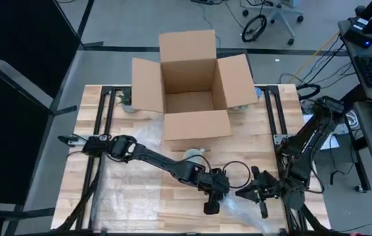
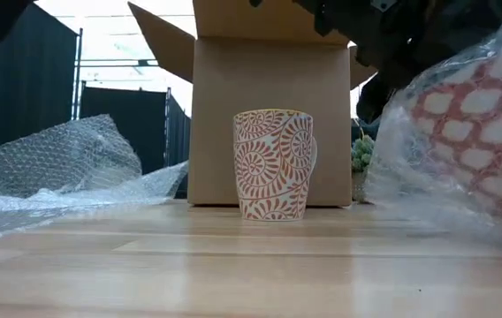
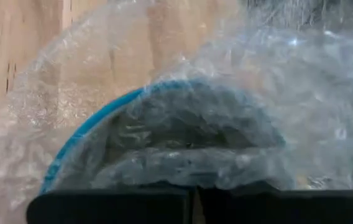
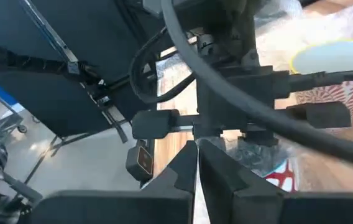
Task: Wrap mug
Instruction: Wrap the red mug with bubble wrap
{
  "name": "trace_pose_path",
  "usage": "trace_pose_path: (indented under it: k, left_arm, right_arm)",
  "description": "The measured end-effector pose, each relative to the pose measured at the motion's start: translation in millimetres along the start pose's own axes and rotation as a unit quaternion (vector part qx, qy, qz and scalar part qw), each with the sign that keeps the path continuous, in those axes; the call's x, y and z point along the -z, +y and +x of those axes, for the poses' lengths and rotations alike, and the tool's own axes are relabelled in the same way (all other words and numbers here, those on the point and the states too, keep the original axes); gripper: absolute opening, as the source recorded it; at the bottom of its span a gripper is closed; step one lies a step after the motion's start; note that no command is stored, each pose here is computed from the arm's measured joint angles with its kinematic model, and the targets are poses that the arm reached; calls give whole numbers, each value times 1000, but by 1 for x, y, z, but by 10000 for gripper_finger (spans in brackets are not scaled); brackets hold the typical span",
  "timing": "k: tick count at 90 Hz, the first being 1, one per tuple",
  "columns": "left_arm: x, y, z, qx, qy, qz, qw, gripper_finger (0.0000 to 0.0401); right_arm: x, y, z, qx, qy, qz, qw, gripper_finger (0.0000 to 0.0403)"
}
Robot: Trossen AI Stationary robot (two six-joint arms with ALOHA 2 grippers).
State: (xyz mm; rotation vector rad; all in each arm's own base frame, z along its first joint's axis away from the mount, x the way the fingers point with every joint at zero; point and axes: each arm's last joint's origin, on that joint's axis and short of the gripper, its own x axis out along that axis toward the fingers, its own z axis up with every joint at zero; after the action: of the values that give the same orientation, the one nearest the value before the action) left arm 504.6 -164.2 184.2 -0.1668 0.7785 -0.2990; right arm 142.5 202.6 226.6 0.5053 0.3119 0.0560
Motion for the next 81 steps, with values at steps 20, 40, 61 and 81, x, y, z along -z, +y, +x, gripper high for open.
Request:
trace_pose_path:
  k: [20,40,61,81]
  left_arm:
    - [1,3,-5,-7,25,8,1000,0]
    - [-15,-14,-28,-10,65,36,997,0]
    - [-26,-14,-35,-9,48,65,997,0]
    - [-28,4,-26,-18,32,63,997,0]
  right_arm:
    - [-1,-5,3,-6,34,6,999,20]
    - [6,-18,1,38,79,-21,996,81]
    - [13,-30,-2,89,107,-30,990,122]
    - [14,-33,-1,103,111,-36,988,128]
